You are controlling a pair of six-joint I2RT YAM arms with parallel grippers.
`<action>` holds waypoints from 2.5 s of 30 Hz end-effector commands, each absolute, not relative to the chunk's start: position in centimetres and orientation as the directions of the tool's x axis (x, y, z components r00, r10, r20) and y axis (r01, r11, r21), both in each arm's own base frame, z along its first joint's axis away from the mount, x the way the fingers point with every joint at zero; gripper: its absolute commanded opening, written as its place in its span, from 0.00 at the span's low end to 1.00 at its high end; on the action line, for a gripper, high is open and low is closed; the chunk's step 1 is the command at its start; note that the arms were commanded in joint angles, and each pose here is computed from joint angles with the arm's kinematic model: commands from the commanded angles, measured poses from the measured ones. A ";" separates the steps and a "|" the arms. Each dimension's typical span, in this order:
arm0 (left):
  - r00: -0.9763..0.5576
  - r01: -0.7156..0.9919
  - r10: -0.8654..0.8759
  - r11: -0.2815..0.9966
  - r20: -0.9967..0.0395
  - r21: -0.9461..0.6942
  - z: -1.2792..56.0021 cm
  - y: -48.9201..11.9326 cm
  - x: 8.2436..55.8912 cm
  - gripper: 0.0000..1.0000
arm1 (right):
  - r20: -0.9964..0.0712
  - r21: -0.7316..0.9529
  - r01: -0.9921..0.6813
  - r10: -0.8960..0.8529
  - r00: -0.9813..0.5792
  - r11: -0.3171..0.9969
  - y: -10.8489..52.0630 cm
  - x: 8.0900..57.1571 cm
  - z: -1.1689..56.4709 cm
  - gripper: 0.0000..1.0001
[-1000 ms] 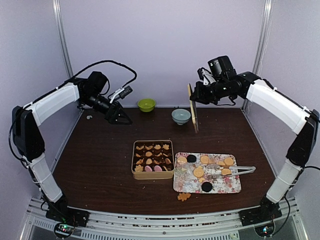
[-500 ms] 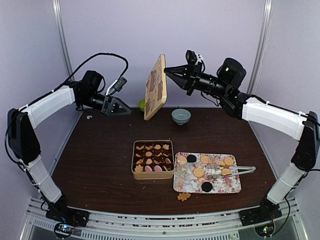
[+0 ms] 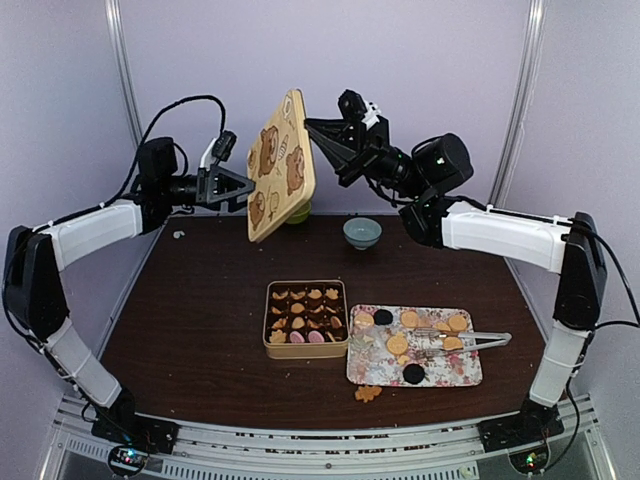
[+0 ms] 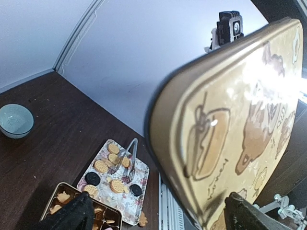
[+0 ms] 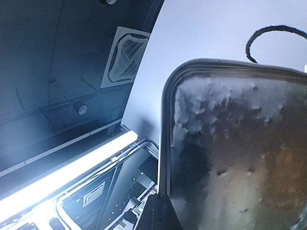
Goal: Pack the cookies
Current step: Pass from the right arm to the left, then pass from the left arm to the right
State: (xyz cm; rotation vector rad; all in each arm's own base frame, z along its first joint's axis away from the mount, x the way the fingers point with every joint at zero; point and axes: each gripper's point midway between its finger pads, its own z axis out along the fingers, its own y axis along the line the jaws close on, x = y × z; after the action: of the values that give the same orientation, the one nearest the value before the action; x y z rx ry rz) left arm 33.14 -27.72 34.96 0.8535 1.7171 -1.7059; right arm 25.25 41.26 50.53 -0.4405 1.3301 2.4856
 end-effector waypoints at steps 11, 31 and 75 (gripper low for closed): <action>-0.664 0.733 -0.089 -0.274 -0.743 -0.622 41.5 -26.9 30.9 0.78 | -0.404 0.680 -0.393 0.130 -0.905 -0.619 41.5 25.0 52.2 0.00; -0.653 0.736 -0.067 -0.290 -0.755 -0.611 42.9 -26.8 28.9 0.40 | -0.392 0.690 -0.388 0.136 -0.910 -0.611 40.2 28.6 51.6 0.00; -0.689 0.701 -0.011 -0.265 -0.725 -0.662 40.5 -28.1 32.3 0.48 | -0.584 0.808 -0.587 0.056 -0.809 -0.050 41.9 28.2 39.6 0.00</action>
State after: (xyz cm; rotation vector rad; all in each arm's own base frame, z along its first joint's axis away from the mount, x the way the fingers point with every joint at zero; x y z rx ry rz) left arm 32.16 -28.07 39.86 0.8221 1.5586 -2.0256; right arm 27.34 42.07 38.27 -0.6154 1.8507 1.8762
